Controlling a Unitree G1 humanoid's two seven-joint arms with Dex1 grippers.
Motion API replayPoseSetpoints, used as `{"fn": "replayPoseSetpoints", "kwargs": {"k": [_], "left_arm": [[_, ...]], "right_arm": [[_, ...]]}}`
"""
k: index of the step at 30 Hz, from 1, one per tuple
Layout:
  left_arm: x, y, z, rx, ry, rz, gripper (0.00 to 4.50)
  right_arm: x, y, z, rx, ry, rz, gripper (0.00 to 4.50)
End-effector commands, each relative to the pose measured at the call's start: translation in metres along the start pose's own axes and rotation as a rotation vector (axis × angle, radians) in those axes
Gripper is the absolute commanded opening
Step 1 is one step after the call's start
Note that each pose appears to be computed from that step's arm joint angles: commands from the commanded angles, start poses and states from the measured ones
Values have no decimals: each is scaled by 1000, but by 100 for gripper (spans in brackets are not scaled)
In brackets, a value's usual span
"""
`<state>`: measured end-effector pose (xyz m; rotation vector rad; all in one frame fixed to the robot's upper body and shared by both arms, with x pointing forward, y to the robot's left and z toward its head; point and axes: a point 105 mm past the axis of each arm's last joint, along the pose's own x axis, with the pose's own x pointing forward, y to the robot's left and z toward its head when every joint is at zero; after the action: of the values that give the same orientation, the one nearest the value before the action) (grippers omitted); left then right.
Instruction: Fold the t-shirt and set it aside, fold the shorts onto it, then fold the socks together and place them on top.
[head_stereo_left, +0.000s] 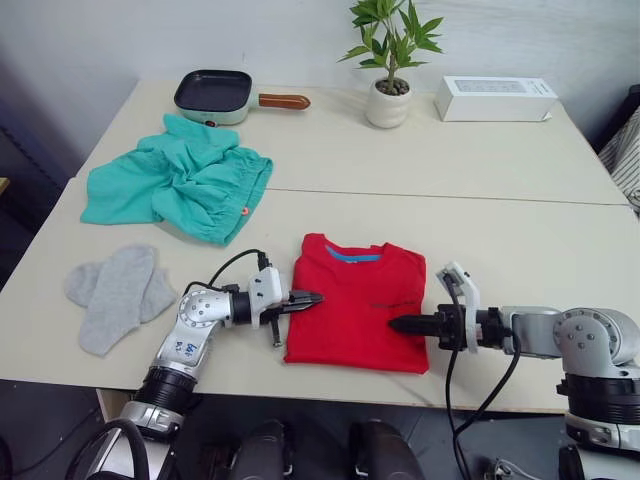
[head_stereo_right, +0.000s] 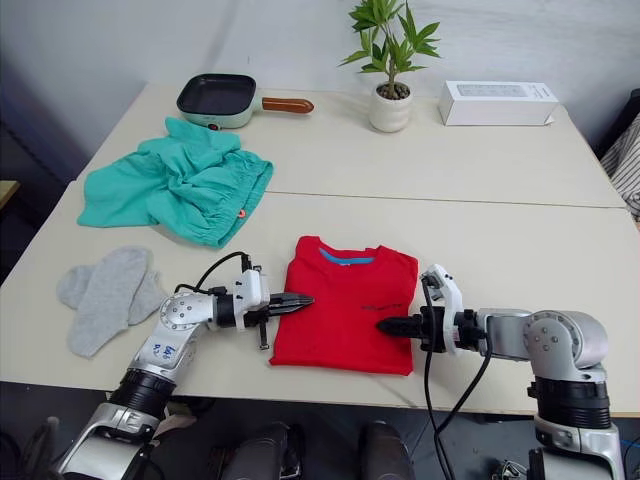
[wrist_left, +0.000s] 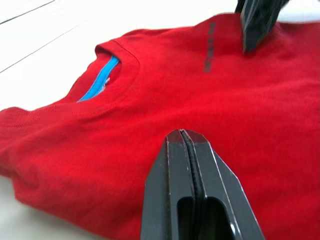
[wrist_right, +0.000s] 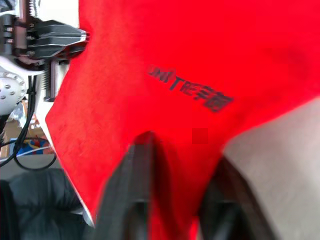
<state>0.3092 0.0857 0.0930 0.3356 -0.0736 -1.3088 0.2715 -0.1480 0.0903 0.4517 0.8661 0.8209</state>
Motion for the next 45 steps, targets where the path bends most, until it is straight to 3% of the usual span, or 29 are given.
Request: {"fn": "replayPoseSetpoints", "kwargs": {"k": [1, 9, 13, 17, 22, 26, 32, 38, 42, 45], "left_arm": [[-5, -1, 19, 1, -85, -24, 89], [-16, -8, 58, 12, -165, -92, 334], [-22, -2, 66, -3, -180, -57, 447], [-28, -2, 71, 10, -167, -58, 447], [-37, -8, 82, 24, -199, -85, 447], [-45, -7, 85, 14, -205, -81, 447], [-54, -5, 83, 22, -165, -89, 447], [-73, -6, 79, 18, -108, -82, 447], [-81, -5, 76, 15, -84, -48, 447], [-84, -4, 78, -3, -93, -30, 450]], "right_arm": [[0, -8, -17, 67, 51, -28, 0], [-23, -18, 2, 127, -82, -52, 0], [-39, -19, 16, 164, -170, -28, 0], [-67, -35, 31, 193, -266, -107, 0], [-131, -69, 41, 229, -379, -279, 0], [-178, -103, 37, 241, -416, -463, 0], [-223, -144, 36, 208, -422, -692, 0], [-243, -159, 35, 149, -382, -797, 0], [-242, -158, 44, 193, -451, -759, 0], [-236, -156, 38, 164, -392, -720, 78]]}}
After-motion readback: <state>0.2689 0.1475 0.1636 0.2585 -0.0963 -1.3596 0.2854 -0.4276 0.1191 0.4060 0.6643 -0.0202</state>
